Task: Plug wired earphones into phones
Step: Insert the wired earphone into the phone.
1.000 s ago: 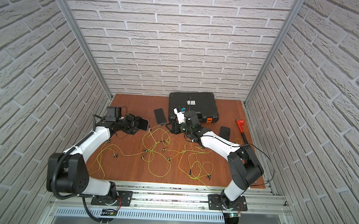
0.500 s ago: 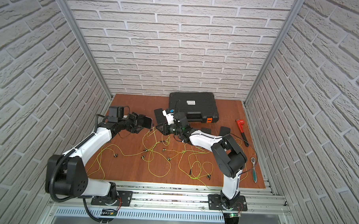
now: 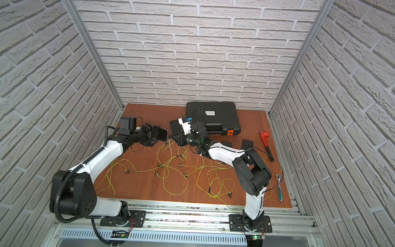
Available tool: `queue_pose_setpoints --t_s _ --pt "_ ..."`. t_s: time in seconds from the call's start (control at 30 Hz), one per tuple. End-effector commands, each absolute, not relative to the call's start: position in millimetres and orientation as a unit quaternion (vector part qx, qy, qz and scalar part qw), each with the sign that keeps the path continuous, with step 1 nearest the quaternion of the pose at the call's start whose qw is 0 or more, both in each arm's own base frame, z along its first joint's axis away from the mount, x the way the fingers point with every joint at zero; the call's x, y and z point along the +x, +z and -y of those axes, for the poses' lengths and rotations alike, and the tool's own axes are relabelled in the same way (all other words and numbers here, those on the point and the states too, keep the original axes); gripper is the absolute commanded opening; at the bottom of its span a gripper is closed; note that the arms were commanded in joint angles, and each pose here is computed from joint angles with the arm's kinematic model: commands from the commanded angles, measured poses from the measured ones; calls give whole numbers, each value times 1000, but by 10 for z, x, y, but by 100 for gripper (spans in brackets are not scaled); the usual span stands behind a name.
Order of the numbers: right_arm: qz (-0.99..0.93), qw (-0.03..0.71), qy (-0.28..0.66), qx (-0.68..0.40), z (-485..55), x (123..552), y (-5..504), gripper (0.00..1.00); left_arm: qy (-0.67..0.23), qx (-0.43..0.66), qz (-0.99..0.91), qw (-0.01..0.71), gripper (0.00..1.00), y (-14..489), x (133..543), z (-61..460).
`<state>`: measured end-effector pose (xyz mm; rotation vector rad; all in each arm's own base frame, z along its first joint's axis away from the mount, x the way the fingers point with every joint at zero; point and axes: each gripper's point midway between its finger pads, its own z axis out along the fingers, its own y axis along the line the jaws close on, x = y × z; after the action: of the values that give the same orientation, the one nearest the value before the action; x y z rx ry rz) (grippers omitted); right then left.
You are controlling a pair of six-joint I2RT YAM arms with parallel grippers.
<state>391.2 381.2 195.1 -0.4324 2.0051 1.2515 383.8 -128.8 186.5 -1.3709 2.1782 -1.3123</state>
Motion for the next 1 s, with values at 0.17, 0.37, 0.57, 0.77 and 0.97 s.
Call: queue_pose_setpoints --t_s 0.17,0.37,0.57,0.77,0.97 --pt "-760 367 502 -188 -3940 3839 2052 15 -482 -445 -739 153 0 2091 3915 1328" --pt "-760 366 504 -186 -3997 3880 2007 14 -483 -445 -738 153 0 2108 3916 1337" --pt "-752 375 511 -183 -4042 3926 2069 10 -485 -446 -736 154 0 2102 3916 1348" --pt "-750 375 513 -186 -4045 3901 2103 11 -487 -446 -735 151 0 2089 3918 1356" --pt "-785 344 477 -195 -3728 3808 1982 31 -415 -453 -768 181 0 1961 3866 920"
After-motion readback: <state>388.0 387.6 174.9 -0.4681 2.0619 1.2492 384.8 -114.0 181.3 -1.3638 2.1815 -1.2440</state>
